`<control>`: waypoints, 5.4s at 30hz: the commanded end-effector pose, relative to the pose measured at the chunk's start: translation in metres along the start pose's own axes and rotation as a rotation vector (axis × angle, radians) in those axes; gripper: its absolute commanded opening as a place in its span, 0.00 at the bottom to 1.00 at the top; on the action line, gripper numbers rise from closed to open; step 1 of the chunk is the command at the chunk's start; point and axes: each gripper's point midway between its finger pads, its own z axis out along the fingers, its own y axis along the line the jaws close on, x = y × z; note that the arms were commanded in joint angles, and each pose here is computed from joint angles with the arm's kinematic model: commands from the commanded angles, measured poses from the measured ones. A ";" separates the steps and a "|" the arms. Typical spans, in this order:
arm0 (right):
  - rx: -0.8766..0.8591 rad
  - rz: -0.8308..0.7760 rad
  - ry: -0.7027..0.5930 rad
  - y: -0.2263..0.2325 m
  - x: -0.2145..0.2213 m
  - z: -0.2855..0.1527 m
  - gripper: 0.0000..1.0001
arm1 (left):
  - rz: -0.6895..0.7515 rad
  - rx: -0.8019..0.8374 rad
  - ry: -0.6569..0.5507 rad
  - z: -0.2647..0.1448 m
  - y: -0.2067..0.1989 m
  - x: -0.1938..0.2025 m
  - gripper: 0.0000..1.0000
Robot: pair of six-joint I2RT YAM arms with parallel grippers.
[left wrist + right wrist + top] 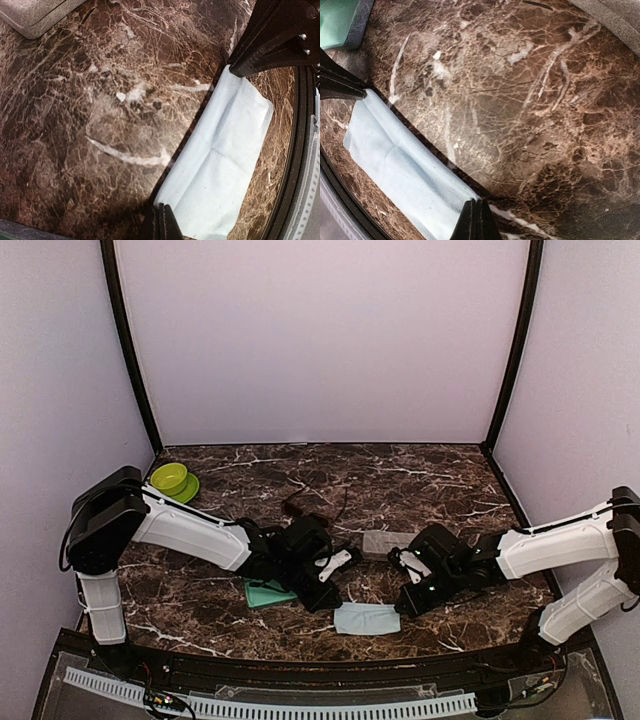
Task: Organize the sunglasses
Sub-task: Pick up the folded cleaning cloth from the center of the board, then place the folded cleaning cloth in the sunglasses case.
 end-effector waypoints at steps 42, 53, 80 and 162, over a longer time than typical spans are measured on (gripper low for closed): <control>-0.096 -0.199 -0.166 0.058 -0.089 -0.046 0.00 | -0.066 -0.120 -0.210 -0.100 -0.006 -0.012 0.00; -0.172 -0.283 -0.157 0.099 -0.119 -0.030 0.00 | -0.180 -0.263 -0.177 -0.132 0.015 0.022 0.00; -0.201 -0.378 -0.111 0.158 -0.126 0.005 0.00 | -0.309 -0.359 -0.164 -0.157 0.032 0.083 0.00; -0.026 -0.389 -0.137 0.146 -0.149 0.046 0.00 | -0.199 -0.711 -0.109 -0.142 0.094 0.073 0.00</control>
